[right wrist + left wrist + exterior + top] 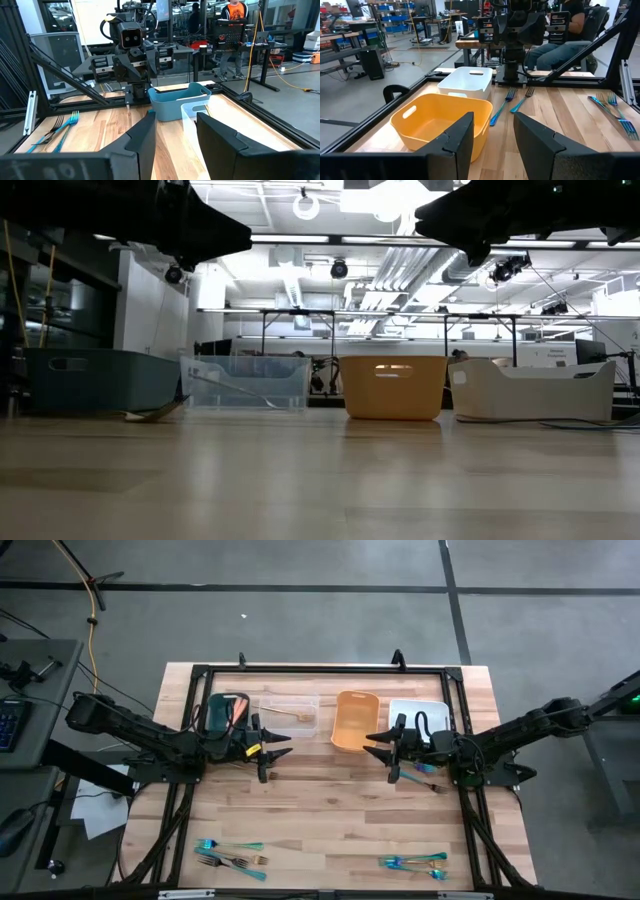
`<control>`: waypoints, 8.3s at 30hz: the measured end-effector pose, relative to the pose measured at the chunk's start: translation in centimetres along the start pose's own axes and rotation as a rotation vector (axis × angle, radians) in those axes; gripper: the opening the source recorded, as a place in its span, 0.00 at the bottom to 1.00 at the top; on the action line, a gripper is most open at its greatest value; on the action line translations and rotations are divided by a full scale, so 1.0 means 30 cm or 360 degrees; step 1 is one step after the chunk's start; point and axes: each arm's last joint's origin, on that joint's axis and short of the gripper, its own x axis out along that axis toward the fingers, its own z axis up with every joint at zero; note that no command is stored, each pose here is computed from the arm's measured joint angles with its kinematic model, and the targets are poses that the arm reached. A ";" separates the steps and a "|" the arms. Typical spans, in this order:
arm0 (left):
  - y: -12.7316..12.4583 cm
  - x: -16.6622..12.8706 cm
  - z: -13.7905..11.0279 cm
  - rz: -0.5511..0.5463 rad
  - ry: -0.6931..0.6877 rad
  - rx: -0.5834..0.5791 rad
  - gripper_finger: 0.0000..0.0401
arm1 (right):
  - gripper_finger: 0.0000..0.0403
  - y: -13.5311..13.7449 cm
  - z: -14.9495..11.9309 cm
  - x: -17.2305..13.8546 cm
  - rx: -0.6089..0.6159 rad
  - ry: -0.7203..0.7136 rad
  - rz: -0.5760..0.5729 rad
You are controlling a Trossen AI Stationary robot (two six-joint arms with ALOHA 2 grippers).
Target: Sort silverware by color (type)
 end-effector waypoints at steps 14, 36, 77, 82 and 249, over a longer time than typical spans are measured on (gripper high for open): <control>0.000 0.000 0.000 0.0000 0.0000 -0.0001 0.33 | 0.34 0.000 0.000 0.000 0.0000 0.0001 0.0003; 0.000 0.000 0.000 0.0001 0.0001 -0.0015 0.33 | 0.34 0.000 -0.001 0.000 -0.0017 0.0003 0.0002; 0.000 0.000 0.000 0.0000 0.0001 -0.0015 0.33 | 0.34 0.052 -0.021 -0.071 0.0479 0.1523 -0.0282; 0.000 0.000 0.000 -0.0001 0.0001 -0.0039 0.33 | 0.34 0.061 -0.057 -0.155 0.0697 0.1865 -0.0644; -0.002 -0.001 0.027 -0.0052 -0.0125 -0.0045 0.33 | 0.00 -0.346 -0.116 0.406 0.0697 0.1642 -0.1076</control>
